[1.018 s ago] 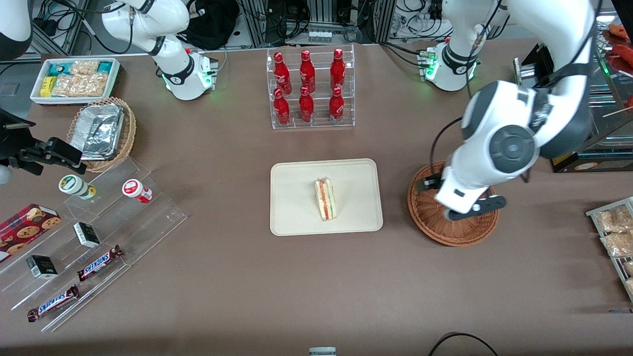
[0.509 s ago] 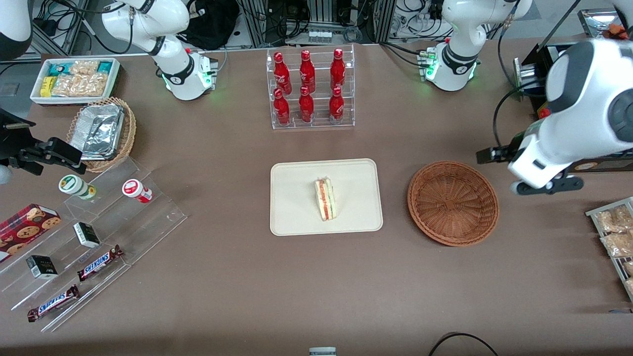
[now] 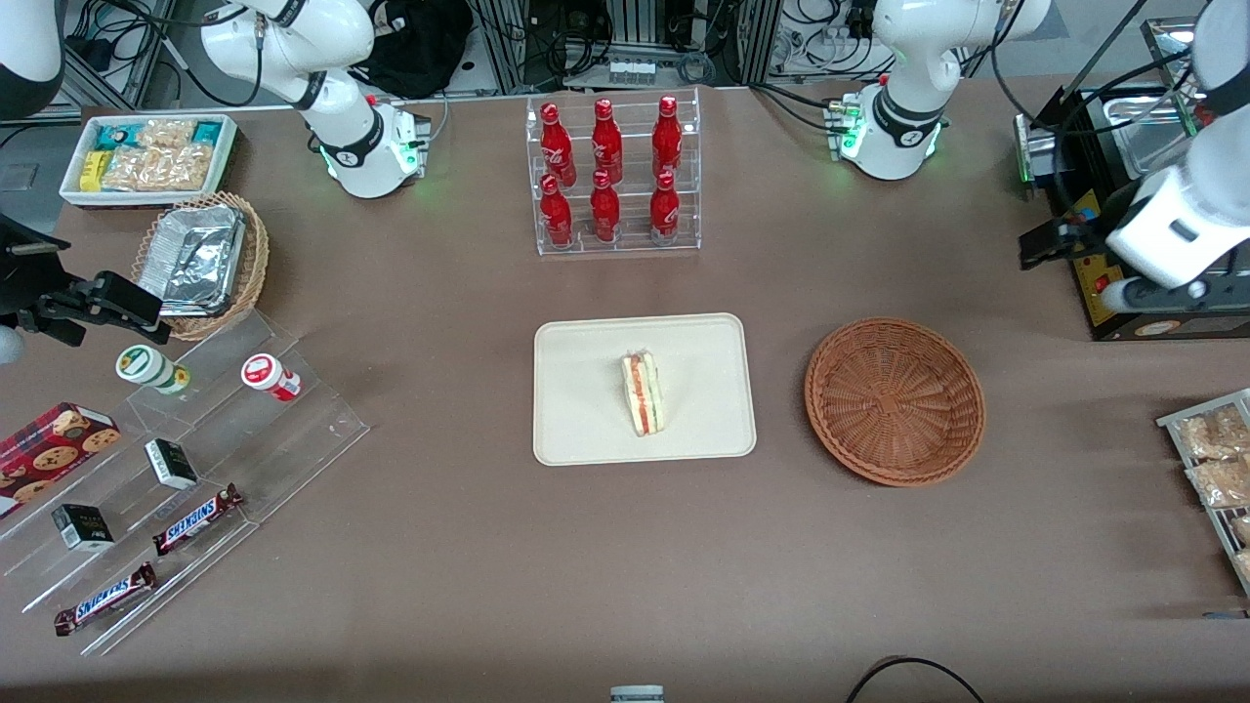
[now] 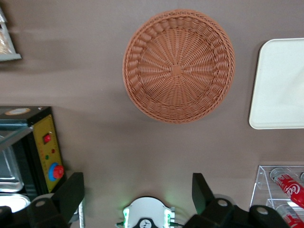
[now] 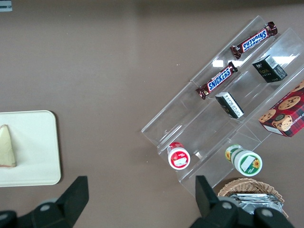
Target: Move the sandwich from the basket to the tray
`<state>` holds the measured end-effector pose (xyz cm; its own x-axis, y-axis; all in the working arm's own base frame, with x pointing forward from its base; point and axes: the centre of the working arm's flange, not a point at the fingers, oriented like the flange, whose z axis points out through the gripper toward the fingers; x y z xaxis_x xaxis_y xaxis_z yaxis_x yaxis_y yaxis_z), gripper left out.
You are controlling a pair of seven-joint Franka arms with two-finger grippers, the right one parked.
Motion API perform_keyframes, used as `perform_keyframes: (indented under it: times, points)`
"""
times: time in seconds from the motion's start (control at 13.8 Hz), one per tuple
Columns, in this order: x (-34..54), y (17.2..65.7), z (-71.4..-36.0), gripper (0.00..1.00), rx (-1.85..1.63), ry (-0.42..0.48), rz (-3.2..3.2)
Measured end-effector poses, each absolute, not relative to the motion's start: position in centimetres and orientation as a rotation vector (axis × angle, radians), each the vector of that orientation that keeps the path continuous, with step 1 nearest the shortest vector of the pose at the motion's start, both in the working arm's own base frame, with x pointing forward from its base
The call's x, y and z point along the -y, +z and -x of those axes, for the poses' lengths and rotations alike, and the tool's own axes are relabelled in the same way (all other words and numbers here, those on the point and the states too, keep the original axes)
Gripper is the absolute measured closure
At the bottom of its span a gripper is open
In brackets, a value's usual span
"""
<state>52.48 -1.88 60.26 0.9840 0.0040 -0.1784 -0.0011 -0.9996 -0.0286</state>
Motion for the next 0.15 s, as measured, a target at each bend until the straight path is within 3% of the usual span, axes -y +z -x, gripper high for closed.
perform_keyframes:
  times: [0.15]
  points:
    - [1.61, 61.8, -51.74, 0.0, -0.003, 0.233, 3.102]
